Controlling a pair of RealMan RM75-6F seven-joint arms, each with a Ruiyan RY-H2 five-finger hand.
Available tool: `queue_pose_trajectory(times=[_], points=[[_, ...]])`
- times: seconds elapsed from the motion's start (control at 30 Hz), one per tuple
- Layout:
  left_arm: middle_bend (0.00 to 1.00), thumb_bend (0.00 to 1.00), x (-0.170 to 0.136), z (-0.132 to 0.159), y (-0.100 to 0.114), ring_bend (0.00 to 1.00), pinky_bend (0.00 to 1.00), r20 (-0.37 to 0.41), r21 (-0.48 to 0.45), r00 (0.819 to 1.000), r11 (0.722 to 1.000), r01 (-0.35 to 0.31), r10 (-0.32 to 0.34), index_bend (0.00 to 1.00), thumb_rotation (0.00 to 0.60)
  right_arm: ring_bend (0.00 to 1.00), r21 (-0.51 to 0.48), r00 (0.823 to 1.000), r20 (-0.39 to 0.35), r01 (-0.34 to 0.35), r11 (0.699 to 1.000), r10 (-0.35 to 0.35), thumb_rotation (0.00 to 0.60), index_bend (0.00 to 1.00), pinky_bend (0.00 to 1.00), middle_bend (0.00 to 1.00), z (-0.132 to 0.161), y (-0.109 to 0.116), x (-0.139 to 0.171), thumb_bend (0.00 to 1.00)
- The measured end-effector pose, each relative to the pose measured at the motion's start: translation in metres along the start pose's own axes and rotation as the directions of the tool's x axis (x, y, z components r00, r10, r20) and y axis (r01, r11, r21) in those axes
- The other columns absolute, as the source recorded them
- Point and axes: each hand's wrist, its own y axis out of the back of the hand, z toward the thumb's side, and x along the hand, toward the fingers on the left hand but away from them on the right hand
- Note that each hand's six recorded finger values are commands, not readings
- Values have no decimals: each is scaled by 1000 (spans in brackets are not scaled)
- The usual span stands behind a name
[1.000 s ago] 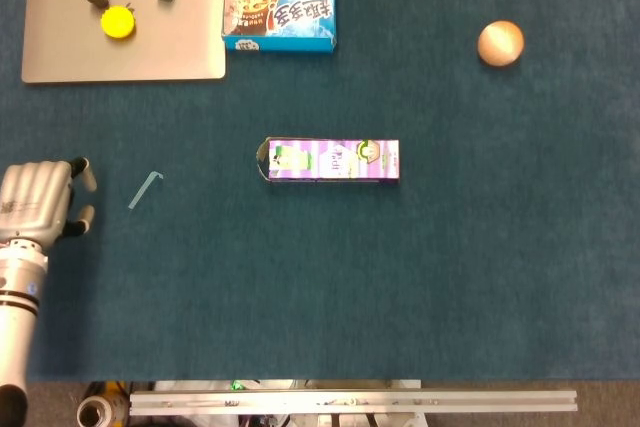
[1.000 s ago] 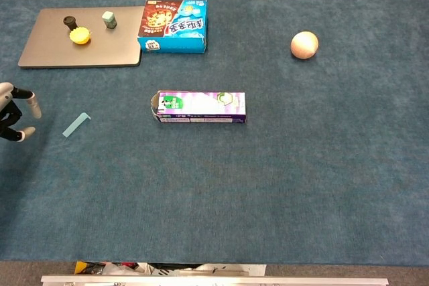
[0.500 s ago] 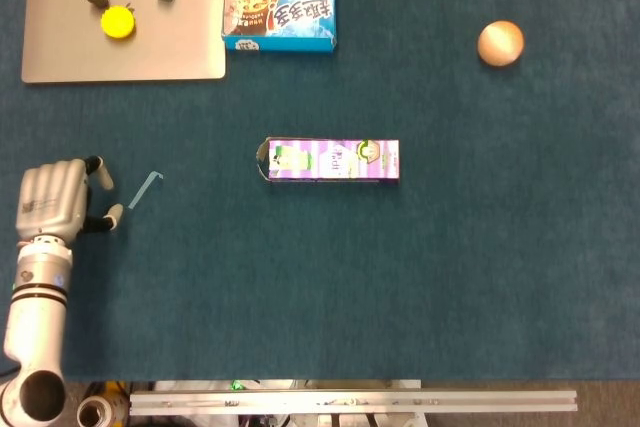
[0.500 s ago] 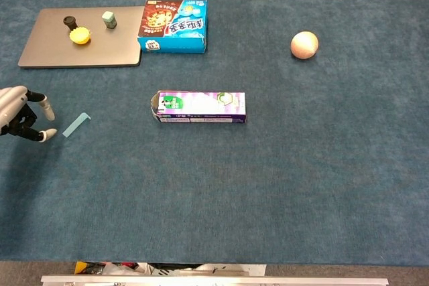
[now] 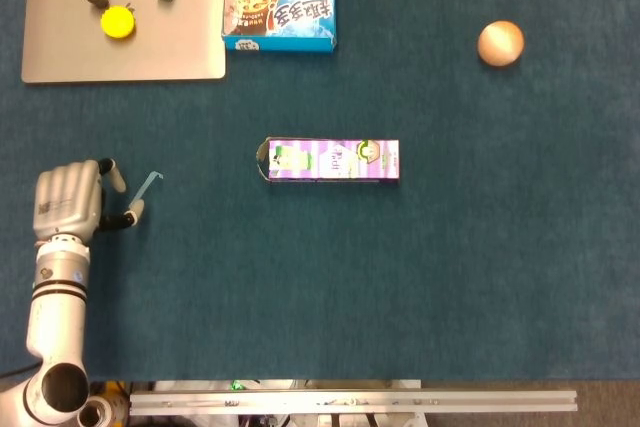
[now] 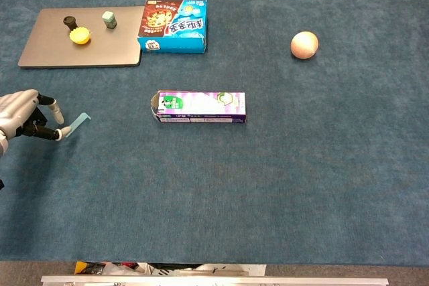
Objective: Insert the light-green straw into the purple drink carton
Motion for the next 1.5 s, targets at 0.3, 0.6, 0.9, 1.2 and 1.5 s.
queue_pose_trajectory(times=[0.3, 0.6, 0.9, 1.2, 1.5], points=[[923, 258, 2, -1, -3, 945, 940, -14, 9, 1000, 1000, -9, 10, 474, 493, 57, -1, 1000, 8, 2, 1000, -2, 600, 53, 44, 250, -4, 1, 2, 329], [921, 258, 3, 1, -7, 945, 946, -14, -10, 1000, 1000, 1, -1, 484, 495, 57, -2, 1000, 13, 8, 1000, -8, 600, 53, 44, 250, -7, 1, 4, 329], [922, 258, 6, 5, -11, 946, 949, -8, -23, 1000, 1000, 17, -17, 491, 496, 57, -3, 1000, 23, 13, 1000, -13, 600, 53, 44, 250, -10, 3, 7, 329], [925, 258, 8, 8, -13, 948, 957, -6, -31, 1000, 999, 27, -27, 501, 496, 57, -4, 1000, 27, 14, 1000, -14, 600, 53, 44, 250, -12, 3, 7, 330], [927, 284, 10, 8, -15, 950, 961, -2, -37, 999, 998, 42, -43, 518, 493, 57, -5, 999, 32, 12, 1000, -12, 600, 53, 44, 250, -13, 2, 8, 329]])
